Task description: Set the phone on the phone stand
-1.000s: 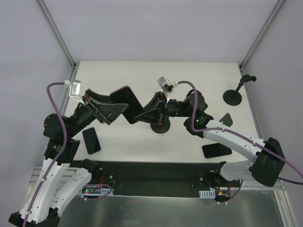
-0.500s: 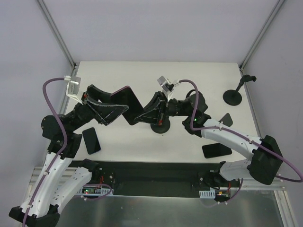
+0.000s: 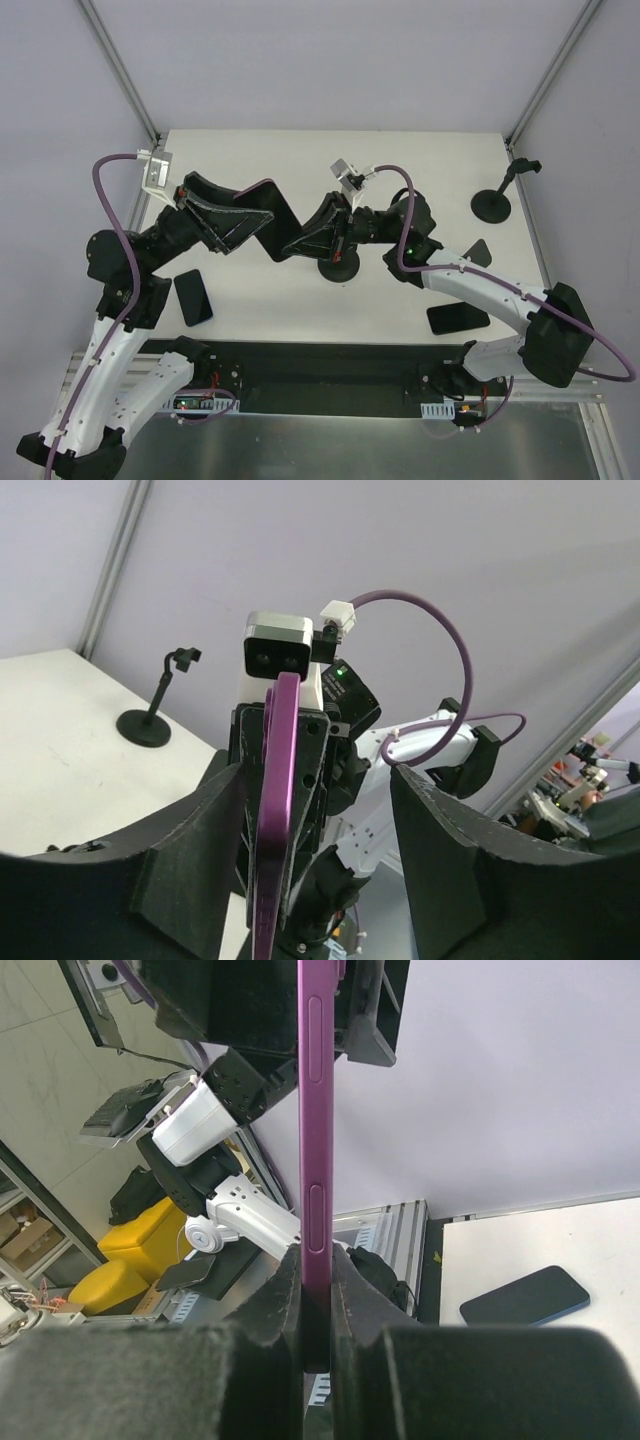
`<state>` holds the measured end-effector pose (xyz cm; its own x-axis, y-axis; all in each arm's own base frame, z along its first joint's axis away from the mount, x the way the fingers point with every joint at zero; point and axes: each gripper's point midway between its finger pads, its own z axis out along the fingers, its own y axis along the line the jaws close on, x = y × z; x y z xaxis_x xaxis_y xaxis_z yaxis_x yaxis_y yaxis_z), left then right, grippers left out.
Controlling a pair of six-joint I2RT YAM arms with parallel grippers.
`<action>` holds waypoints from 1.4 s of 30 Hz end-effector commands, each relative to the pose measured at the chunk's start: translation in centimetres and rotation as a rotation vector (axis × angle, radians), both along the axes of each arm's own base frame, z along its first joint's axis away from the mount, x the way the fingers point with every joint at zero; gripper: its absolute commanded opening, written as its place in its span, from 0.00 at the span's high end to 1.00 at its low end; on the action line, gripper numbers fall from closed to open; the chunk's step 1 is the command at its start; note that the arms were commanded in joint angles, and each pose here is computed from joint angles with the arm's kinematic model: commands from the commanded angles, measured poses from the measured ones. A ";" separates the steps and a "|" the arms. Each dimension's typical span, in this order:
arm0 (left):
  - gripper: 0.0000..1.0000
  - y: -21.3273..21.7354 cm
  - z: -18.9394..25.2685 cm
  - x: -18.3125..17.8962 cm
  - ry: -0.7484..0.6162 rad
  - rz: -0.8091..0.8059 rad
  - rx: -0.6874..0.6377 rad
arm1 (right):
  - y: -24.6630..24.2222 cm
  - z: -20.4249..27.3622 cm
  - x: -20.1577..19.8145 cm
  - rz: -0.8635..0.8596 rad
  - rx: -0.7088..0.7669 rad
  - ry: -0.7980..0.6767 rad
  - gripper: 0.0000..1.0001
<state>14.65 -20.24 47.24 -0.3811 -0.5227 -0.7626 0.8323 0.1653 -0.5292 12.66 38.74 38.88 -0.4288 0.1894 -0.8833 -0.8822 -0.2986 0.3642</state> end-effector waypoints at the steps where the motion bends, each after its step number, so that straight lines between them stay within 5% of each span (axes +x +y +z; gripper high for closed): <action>1: 0.46 0.1 1.3 0.5 -0.024 0.027 0.004 | -0.4 3.0 -0.3 0.006 0.100 -0.073 0.99; 7: 0.60 -0.1 1.3 0.9 -0.029 0.026 0.011 | -0.1 2.9 0.0 0.003 0.094 -0.055 0.99; 11: 0.81 -0.3 1.1 1.0 -0.042 0.018 0.026 | 0.0 2.9 0.5 -0.016 0.086 -0.032 0.99; 14: 1.00 -0.2 1.0 0.8 -0.058 0.029 0.044 | 0.2 2.7 1.4 -0.042 0.061 -0.006 0.65; 15: 1.00 0.0 1.0 0.9 -0.057 0.046 0.051 | 0.3 2.1 1.9 -0.049 0.025 0.024 0.35; 18: 1.00 0.7 0.5 0.8 -0.040 0.103 0.101 | 0.3 0.4 4.0 -0.093 -0.094 0.105 0.13; 21: 1.00 2.0 -0.4 0.8 0.012 0.197 0.152 | -0.7 -1.0 6.5 -0.170 -0.196 0.162 0.06; 26: 1.00 4.1 -2.3 -0.4 0.029 0.303 0.228 | -4.4 -3.5 10.8 -0.473 -0.411 0.108 0.04; 30: 1.00 3.5 -4.5 -1.2 0.065 0.244 0.284 | -9.5 -8.6 13.0 -0.741 -0.762 0.173 0.04; 33: 1.00 2.6 -6.5 -1.0 0.109 0.178 0.319 | -12.3 -9.4 14.7 -0.938 -0.854 0.266 0.04; 37: 1.00 1.6 -8.8 -0.1 0.175 0.126 0.340 | -13.1 -11.5 13.7 -0.999 -0.824 0.399 0.04; 42: 1.00 0.3 -9.4 -0.6 0.117 0.046 0.369 | -13.2 -12.1 12.4 -1.092 -0.698 0.370 0.01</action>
<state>15.30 -18.63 36.09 -0.5274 -0.2934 -0.7974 0.6373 0.4841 -0.5996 25.78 26.43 26.47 -0.6561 0.0431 -0.7534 -0.4388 0.7905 0.4274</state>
